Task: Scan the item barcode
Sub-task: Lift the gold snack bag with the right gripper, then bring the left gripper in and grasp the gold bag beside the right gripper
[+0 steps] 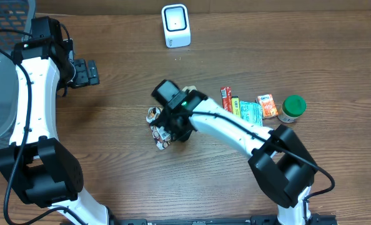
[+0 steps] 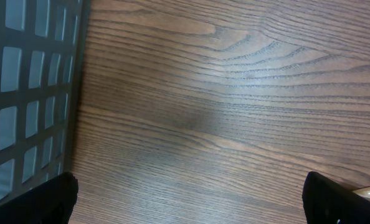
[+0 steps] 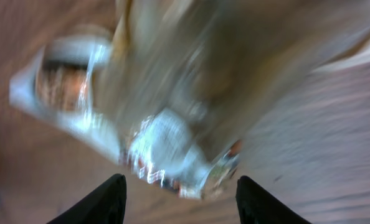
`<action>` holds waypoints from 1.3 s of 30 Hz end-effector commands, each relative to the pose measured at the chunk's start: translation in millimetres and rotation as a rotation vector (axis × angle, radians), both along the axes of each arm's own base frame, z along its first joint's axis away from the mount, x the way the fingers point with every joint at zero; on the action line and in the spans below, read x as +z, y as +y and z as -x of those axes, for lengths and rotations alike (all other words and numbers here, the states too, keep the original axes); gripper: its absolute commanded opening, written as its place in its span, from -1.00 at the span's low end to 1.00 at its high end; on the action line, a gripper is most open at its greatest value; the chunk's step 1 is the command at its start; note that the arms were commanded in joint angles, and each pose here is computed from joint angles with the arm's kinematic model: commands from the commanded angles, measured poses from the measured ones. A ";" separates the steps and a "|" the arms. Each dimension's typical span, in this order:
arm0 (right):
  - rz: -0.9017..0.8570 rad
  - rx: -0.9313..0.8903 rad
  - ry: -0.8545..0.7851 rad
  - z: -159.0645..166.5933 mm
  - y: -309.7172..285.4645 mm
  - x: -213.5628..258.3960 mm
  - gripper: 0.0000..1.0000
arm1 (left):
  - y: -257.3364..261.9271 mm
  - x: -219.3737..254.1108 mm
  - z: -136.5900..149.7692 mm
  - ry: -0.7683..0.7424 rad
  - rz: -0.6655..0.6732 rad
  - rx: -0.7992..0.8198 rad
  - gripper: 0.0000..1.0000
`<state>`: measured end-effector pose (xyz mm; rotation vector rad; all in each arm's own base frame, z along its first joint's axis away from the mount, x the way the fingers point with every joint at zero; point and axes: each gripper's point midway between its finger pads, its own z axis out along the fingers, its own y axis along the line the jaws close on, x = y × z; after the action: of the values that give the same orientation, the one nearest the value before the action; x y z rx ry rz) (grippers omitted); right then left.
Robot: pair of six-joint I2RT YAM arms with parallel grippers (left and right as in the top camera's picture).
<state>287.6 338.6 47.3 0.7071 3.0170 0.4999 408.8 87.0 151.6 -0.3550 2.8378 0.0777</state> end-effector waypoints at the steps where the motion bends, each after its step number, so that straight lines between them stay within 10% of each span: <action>1: -0.035 0.142 -0.055 5.4 12.1 14.1 0.15 | -3.7 14.0 -4.4 -0.039 -0.004 -0.024 1.00; 11: 0.016 0.530 -0.279 -28.6 -28.7 72.3 0.45 | -3.7 14.0 -4.4 -0.039 -0.004 -0.024 1.00; 39: 0.236 0.454 -0.239 -51.6 -80.8 35.7 1.00 | -11.4 33.0 -48.5 -0.242 0.062 -0.010 1.00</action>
<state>332.5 266.3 84.1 -0.0760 2.9337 0.2285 451.1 91.2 168.3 -0.3347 2.6526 0.0586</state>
